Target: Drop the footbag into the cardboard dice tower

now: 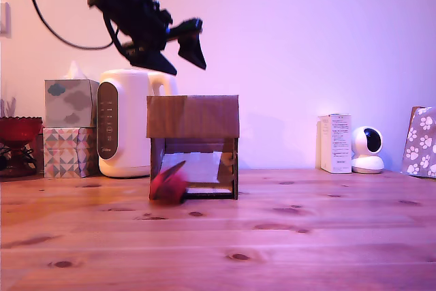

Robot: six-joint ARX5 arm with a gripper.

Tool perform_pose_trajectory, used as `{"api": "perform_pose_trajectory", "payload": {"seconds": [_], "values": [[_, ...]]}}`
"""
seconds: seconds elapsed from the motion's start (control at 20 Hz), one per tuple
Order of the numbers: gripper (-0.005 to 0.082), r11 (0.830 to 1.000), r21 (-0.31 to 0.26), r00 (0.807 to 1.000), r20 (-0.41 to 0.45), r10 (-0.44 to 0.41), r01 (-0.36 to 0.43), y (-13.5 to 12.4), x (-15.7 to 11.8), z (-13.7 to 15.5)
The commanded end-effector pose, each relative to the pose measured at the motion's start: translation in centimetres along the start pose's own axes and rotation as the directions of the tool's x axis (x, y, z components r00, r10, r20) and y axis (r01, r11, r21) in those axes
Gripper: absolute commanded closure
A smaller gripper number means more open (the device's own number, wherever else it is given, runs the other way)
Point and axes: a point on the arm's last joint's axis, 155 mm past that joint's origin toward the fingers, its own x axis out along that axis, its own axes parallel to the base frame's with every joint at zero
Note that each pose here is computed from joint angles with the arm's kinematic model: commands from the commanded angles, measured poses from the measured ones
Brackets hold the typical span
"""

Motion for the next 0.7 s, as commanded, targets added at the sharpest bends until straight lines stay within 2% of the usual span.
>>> {"api": "perform_pose_trajectory", "payload": {"seconds": [0.0,0.05,0.1,0.15,0.4,0.65], "values": [[0.0642,1.000,-0.004,0.999,-0.045,-0.016,0.016,-0.3,-0.5,-1.1],[0.0813,0.999,-0.009,0.998,-0.062,-0.031,0.031,-0.7,-0.9,-1.3],[0.0768,0.999,-0.013,0.996,-0.076,-0.050,0.049,-1.1,-1.4,-1.4],[0.0795,0.998,-0.018,0.994,-0.094,-0.060,0.059,-1.4,-2.0,-1.6],[0.0793,0.994,-0.023,0.986,-0.125,-0.112,0.110,-2.7,-4.0,-1.6],[0.0793,0.988,-0.041,0.974,-0.162,-0.155,0.151,-3.5,-3.9,-3.2]]}}
